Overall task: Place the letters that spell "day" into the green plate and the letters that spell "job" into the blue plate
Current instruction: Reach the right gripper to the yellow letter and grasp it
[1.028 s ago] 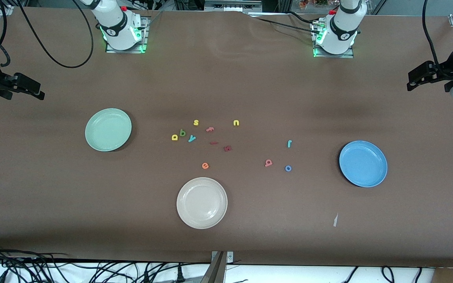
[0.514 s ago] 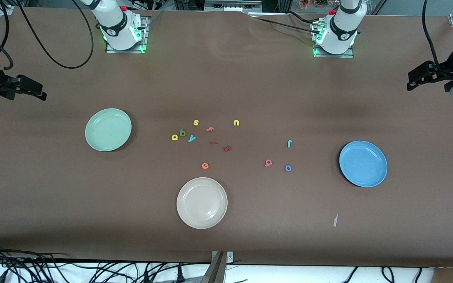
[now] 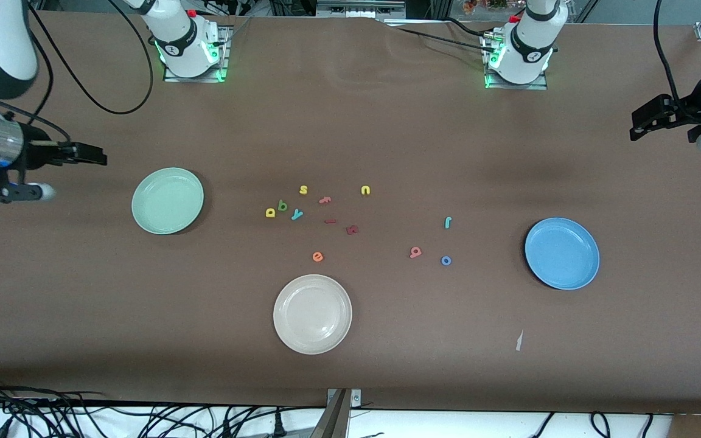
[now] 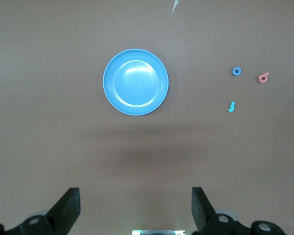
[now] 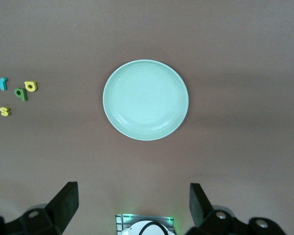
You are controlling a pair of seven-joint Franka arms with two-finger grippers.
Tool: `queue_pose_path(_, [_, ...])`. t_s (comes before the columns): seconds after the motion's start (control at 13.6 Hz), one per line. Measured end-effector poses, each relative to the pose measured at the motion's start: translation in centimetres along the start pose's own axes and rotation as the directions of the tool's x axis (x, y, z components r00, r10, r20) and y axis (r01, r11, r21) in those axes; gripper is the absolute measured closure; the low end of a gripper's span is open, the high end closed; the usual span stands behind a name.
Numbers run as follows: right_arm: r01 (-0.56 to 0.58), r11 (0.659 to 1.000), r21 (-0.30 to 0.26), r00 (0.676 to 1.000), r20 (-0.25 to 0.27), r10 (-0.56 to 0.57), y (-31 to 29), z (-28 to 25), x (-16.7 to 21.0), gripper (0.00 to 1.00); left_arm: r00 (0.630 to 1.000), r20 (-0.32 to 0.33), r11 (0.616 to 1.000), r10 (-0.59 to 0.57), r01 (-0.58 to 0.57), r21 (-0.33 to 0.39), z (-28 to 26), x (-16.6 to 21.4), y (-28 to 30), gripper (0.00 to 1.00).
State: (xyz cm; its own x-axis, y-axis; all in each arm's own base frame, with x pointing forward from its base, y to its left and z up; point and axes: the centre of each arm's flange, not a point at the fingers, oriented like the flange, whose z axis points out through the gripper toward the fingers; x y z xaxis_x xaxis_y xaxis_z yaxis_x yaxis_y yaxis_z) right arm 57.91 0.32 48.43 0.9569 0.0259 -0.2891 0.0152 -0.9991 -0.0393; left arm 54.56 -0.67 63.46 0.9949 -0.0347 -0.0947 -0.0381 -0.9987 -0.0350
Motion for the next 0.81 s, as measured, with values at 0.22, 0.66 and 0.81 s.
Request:
queue_pose_path(0.22, [-0.042,0.999,-0.016,0.999,-0.026,0.042,-3.8,2.8,2.7,0.00,1.000,0.000,1.000,0.000,0.000,0.000,0.0,0.0,0.0,0.00])
queue_pose_path(0.66, [-0.331,0.943,-0.032,0.938,-0.124,0.325,-18.1,13.9,5.0,0.00,1.000,-0.001,1.000,0.000,0.000,0.000,0.0,0.0,0.0,0.00])
queue_pose_path(0.81, [-0.444,0.896,0.005,0.884,-0.165,0.438,-20.0,18.6,5.4,0.00,1.000,-0.001,1.000,0.001,-0.001,0.000,0.0,0.0,0.0,0.00])
